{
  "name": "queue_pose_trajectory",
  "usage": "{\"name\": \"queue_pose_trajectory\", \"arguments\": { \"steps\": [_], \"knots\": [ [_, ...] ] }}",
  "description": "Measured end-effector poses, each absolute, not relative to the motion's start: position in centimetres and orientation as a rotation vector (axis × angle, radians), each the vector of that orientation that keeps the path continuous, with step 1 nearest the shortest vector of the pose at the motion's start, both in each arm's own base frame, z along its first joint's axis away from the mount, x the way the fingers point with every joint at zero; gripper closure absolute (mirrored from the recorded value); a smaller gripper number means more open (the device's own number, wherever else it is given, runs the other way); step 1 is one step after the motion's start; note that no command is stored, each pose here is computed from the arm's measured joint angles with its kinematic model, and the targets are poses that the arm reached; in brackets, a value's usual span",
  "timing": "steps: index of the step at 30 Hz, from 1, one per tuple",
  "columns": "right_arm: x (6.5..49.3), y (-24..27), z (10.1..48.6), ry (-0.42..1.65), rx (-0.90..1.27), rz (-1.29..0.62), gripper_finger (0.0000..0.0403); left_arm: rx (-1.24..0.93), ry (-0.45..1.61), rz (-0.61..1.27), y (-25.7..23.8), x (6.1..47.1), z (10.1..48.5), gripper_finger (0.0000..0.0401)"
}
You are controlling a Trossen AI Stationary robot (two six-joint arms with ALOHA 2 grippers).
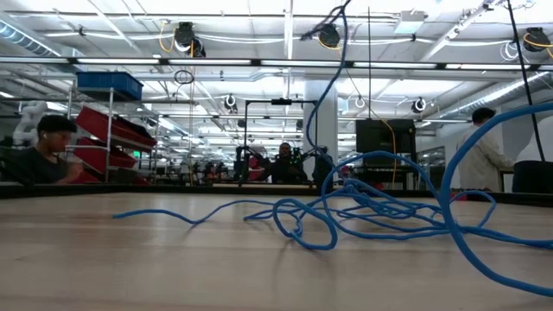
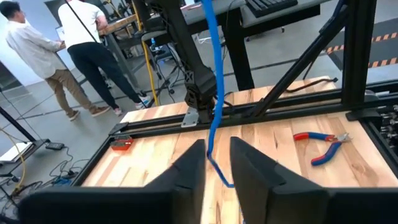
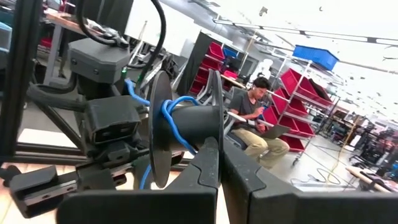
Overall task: Coil cords
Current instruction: Coil the blue wire onto the black spool
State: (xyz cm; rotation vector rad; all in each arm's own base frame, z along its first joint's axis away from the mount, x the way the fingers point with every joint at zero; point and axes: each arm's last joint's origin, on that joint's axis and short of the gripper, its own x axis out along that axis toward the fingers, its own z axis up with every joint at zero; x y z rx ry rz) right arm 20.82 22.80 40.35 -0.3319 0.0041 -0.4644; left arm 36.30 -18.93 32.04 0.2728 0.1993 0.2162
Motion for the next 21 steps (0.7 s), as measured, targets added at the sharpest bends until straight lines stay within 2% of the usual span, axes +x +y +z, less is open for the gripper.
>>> {"name": "queue_pose_trajectory", "arguments": {
  "steps": [3,5,21],
  "knots": [
    [20.7,22.9,40.3,0.004,-0.332,-0.463,0.0403,0.272,0.198,0.216,-18.9,36.3,32.0,0.038],
    [20.8,22.9,40.3,0.006,-0.336,-0.464,0.0403,0.27,0.196,0.217,-18.9,36.3,32.1,0.0393],
    [22.6,22.0,39.8,-0.027,-0.215,-0.487,0.0403,0.174,0.169,0.258,-18.0,37.5,31.6,0.0398]
  ]
}}
